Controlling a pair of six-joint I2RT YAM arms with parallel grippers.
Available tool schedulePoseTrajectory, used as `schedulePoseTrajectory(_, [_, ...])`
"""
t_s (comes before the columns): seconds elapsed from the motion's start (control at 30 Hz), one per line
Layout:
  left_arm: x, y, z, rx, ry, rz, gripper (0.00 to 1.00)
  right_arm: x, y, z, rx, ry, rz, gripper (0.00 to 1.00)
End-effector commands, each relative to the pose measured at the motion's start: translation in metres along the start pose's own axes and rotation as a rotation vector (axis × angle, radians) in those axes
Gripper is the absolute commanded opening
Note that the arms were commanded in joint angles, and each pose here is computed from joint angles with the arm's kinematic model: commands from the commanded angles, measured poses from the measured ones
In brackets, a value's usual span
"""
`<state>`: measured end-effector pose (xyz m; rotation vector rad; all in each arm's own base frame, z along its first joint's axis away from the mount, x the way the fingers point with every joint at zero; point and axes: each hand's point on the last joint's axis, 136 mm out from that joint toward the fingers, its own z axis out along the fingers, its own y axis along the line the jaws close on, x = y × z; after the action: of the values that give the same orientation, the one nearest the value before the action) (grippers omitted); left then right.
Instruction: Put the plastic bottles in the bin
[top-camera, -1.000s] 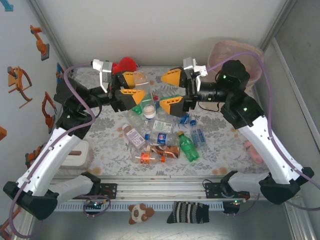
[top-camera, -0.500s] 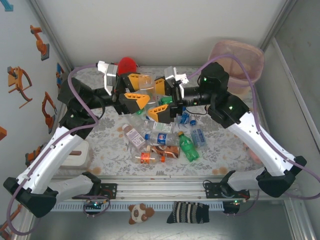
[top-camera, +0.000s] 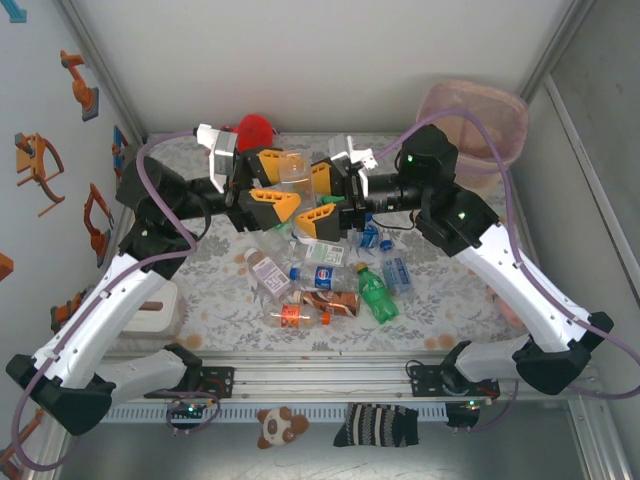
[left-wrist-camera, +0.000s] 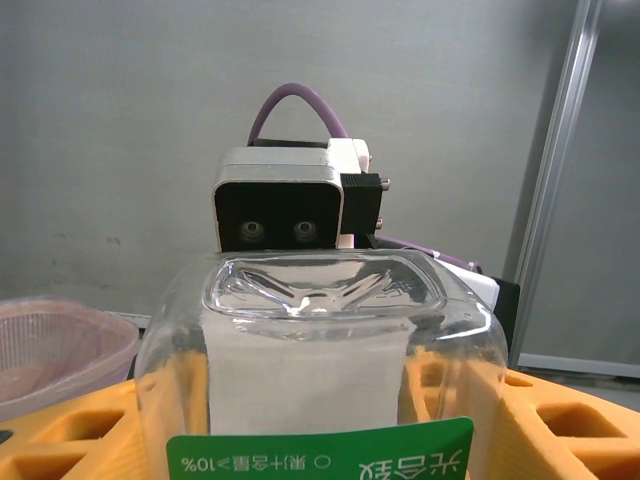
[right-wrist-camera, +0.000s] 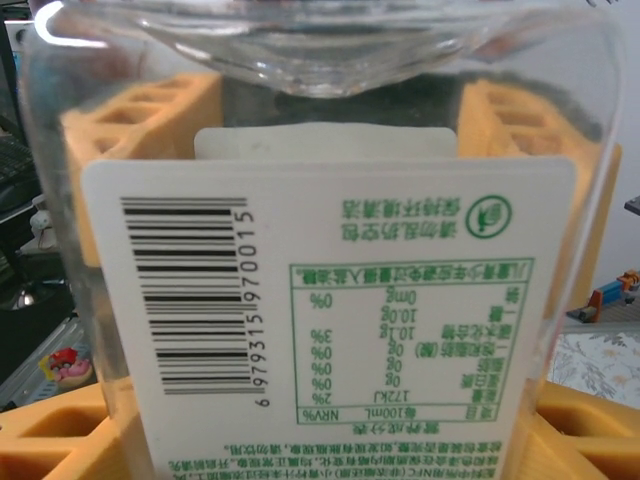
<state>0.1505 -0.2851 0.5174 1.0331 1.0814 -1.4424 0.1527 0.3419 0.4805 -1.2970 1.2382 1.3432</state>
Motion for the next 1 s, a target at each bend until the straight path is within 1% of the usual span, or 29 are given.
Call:
schedulePoseTrajectory(0.0, [-0.019,-0.008,-0.003,-0.012,-0.048,0.091,0.58,-0.012,0.014,-0.003,-0.029,-0.016,-0.023,0.64])
schedulePoseTrajectory(0.13, [-0.019,-0.007,-0.006,-0.036,-0.051,0.102,0.66,-0.014,0.012,-0.005,-0.007,-0.015,-0.024,0.61])
schedulePoseTrajectory(0.23, [-0.017,-0.004,-0.009,-0.078,-0.051,0.118,0.73,-0.016,0.008,-0.007,0.039,-0.011,-0.039,0.60])
schedulePoseTrajectory(0.37, [-0.010,0.005,-0.019,-0.182,-0.043,0.129,0.79,-0.016,-0.008,-0.016,0.156,0.007,-0.048,0.60])
schedulePoseTrajectory(0.53, [0.007,0.017,-0.031,-0.291,-0.005,0.103,0.79,-0.023,-0.047,-0.042,0.378,0.004,-0.022,0.60])
schedulePoseTrajectory(0.67, [0.021,0.026,-0.038,-0.350,0.021,0.073,0.79,-0.029,-0.091,-0.080,0.585,-0.014,0.047,0.58])
schedulePoseTrajectory(0.77, [0.030,0.037,-0.044,-0.421,0.043,0.052,0.79,-0.028,-0.131,-0.124,0.798,-0.019,0.118,0.56])
schedulePoseTrajectory(0.9, [0.042,0.054,-0.053,-0.518,0.079,0.028,0.79,-0.017,-0.176,-0.182,1.049,0.004,0.215,0.55])
schedulePoseTrajectory(0.97, [0.047,0.059,-0.055,-0.543,0.096,0.019,0.79,-0.011,-0.193,-0.205,1.138,0.010,0.257,0.56])
